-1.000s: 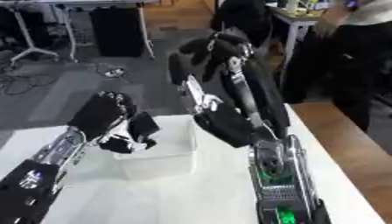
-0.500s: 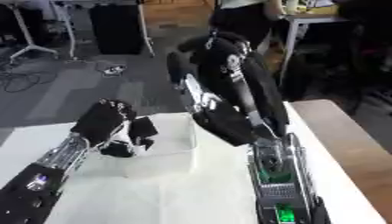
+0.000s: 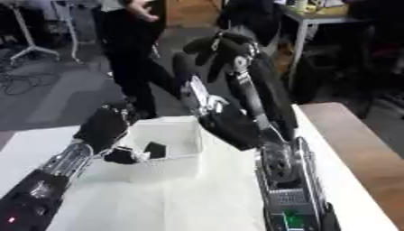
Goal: Pick up objects on the table and place them in the box.
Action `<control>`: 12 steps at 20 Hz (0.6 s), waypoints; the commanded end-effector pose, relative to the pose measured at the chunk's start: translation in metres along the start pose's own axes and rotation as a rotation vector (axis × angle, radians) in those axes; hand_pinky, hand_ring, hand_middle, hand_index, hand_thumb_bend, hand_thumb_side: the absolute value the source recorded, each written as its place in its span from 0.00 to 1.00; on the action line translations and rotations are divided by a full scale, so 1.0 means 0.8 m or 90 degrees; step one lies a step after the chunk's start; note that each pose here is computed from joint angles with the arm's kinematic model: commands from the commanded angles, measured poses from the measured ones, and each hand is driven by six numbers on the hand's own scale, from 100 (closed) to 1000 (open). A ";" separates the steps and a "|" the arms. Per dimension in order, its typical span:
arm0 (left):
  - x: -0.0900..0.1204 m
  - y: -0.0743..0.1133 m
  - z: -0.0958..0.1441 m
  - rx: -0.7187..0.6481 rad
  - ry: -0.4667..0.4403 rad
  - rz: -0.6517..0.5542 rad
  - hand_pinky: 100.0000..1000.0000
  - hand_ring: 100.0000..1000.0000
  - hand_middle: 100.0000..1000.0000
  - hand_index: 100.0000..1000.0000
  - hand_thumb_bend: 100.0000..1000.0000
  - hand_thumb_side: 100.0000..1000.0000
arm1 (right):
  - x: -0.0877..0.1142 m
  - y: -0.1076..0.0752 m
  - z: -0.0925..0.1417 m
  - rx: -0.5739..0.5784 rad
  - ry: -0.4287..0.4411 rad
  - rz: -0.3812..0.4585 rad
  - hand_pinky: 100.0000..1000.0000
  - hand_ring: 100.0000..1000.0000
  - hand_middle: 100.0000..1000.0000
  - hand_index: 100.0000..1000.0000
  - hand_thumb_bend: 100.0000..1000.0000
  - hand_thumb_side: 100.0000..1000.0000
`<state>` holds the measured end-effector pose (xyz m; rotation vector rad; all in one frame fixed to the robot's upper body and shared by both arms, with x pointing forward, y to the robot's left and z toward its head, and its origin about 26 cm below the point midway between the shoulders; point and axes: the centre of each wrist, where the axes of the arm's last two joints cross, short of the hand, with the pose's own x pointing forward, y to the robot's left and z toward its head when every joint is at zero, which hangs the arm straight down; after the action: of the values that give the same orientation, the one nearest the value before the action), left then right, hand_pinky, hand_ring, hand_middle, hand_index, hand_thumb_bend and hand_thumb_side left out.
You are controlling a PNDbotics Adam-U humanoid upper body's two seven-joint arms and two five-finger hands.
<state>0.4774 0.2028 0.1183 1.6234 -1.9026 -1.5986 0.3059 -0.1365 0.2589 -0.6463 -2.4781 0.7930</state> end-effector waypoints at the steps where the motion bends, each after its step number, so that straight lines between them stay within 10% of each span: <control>1: -0.009 0.012 -0.012 0.024 0.005 -0.015 0.94 1.00 1.00 0.85 0.37 1.00 | 0.007 -0.004 -0.004 -0.010 -0.015 -0.003 0.03 0.34 0.46 0.66 0.24 1.00; 6: -0.009 0.011 -0.010 0.021 0.007 -0.011 0.84 0.98 0.98 0.84 0.36 1.00 | 0.007 -0.004 -0.004 -0.010 -0.014 -0.002 0.03 0.34 0.46 0.66 0.24 1.00; 12: -0.012 0.021 0.005 0.057 0.035 0.078 0.24 0.76 0.83 0.82 0.34 1.00 | 0.004 -0.006 -0.003 -0.012 -0.007 0.007 0.03 0.34 0.46 0.66 0.23 1.00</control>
<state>0.4669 0.2056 0.1137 1.5151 -1.9776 -1.4724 0.3060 -0.1368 0.2589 -0.6523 -2.4759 0.7927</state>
